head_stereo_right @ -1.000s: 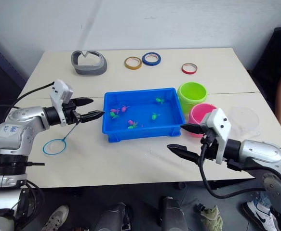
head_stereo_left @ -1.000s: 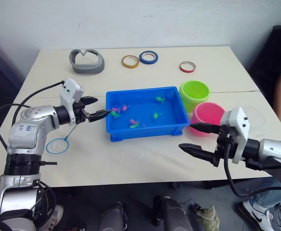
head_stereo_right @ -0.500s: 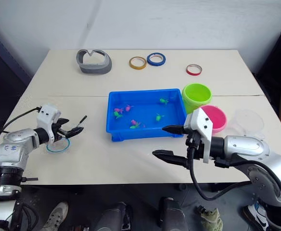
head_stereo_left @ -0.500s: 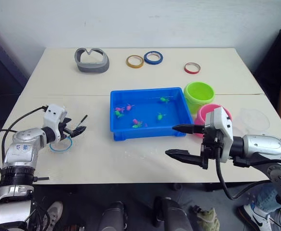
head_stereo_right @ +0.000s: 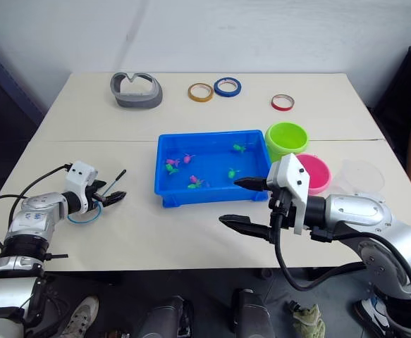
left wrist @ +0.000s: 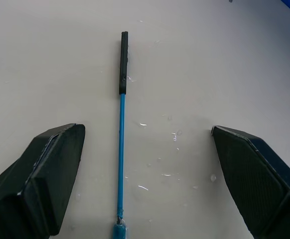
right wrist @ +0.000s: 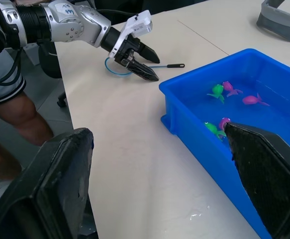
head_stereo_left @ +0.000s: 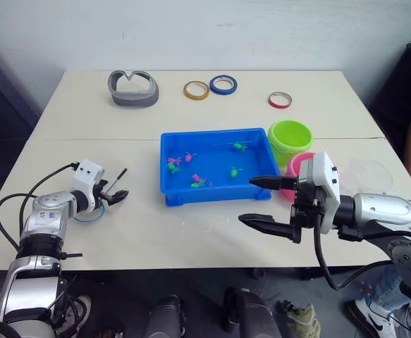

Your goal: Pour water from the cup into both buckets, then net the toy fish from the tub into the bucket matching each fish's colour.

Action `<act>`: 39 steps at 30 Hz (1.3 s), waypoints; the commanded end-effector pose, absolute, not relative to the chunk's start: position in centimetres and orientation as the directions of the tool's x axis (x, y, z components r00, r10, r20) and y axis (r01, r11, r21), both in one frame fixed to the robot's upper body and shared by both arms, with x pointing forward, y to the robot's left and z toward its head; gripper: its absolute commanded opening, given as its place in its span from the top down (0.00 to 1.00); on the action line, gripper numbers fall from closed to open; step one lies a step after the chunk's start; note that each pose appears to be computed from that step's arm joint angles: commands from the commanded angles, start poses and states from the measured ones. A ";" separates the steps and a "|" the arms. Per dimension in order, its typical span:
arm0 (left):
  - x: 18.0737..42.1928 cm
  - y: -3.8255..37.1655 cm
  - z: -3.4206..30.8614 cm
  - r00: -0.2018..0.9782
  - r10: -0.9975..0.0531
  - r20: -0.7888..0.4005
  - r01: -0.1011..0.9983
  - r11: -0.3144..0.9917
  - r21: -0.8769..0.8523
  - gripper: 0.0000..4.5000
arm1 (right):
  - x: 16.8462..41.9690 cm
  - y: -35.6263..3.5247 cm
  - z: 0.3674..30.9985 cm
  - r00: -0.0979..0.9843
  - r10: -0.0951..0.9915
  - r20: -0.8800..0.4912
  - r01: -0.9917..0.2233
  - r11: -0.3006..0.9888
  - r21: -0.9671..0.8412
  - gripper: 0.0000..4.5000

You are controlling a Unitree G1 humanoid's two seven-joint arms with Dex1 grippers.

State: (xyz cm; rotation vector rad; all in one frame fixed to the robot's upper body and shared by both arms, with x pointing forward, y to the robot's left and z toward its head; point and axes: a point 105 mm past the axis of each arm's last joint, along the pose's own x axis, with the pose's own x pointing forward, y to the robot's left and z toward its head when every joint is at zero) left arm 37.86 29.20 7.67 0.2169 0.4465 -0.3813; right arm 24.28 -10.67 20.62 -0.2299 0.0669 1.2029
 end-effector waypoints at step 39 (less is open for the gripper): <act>37.4 32.0 10.2 0.869 -0.251 -0.426 0.362 0.911 0.201 0.99 | 24.3 -9.6 21.9 0.355 0.931 -0.089 -0.916 0.327 -0.233 0.00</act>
